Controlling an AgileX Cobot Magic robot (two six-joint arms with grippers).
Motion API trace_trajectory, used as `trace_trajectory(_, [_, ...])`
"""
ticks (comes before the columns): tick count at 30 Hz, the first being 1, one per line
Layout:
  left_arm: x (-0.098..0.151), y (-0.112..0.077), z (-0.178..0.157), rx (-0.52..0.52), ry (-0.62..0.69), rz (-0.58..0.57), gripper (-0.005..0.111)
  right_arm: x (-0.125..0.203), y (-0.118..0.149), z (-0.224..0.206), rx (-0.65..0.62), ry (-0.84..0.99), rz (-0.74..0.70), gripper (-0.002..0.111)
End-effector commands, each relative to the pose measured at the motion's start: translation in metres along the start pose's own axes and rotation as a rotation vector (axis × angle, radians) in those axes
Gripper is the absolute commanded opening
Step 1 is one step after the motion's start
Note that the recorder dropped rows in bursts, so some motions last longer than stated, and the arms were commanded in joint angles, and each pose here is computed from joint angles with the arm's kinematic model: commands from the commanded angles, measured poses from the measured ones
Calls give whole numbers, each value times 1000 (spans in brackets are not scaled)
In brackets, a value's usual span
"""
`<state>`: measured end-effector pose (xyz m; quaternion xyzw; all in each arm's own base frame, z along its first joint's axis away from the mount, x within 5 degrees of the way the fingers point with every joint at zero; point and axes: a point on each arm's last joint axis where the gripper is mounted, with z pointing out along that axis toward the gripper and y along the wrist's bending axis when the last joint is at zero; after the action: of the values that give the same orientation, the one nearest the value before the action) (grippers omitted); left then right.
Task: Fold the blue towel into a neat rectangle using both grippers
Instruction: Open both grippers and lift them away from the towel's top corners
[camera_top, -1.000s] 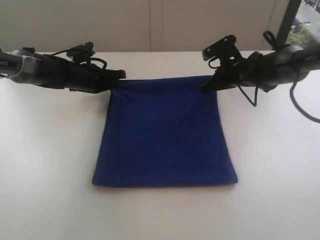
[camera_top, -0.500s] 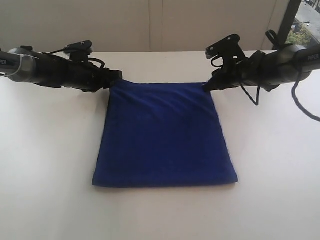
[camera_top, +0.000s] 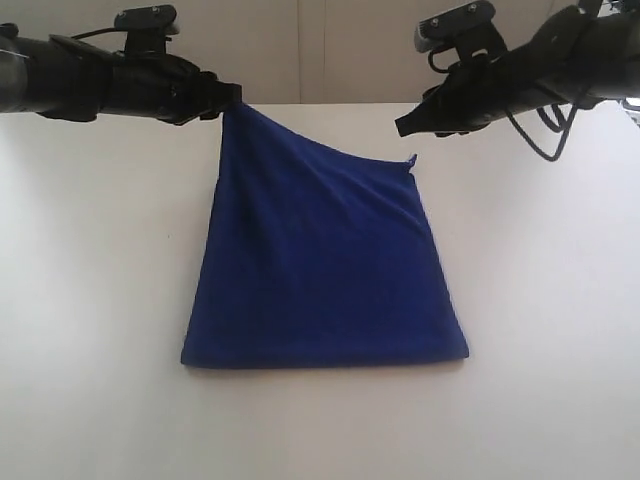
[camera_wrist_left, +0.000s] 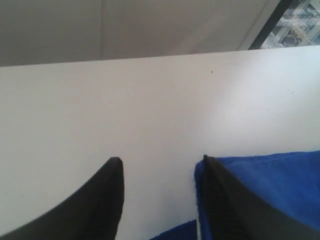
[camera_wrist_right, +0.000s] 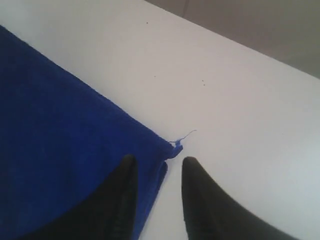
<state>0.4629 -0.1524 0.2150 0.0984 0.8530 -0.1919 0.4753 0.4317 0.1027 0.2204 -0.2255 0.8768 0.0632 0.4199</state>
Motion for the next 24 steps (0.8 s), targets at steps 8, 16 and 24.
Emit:
trace_trajectory(8, [35,10,26,3,93,-29,53,0,4,-9,-63,48,28,30])
trace_trajectory(16, [58,18,39,54,188,-247,53,0,4,-9,-64,50,28,30])
trace_trajectory(24, [53,50,27,85,217,-469,53,1,5,-9,-76,62,28,30])
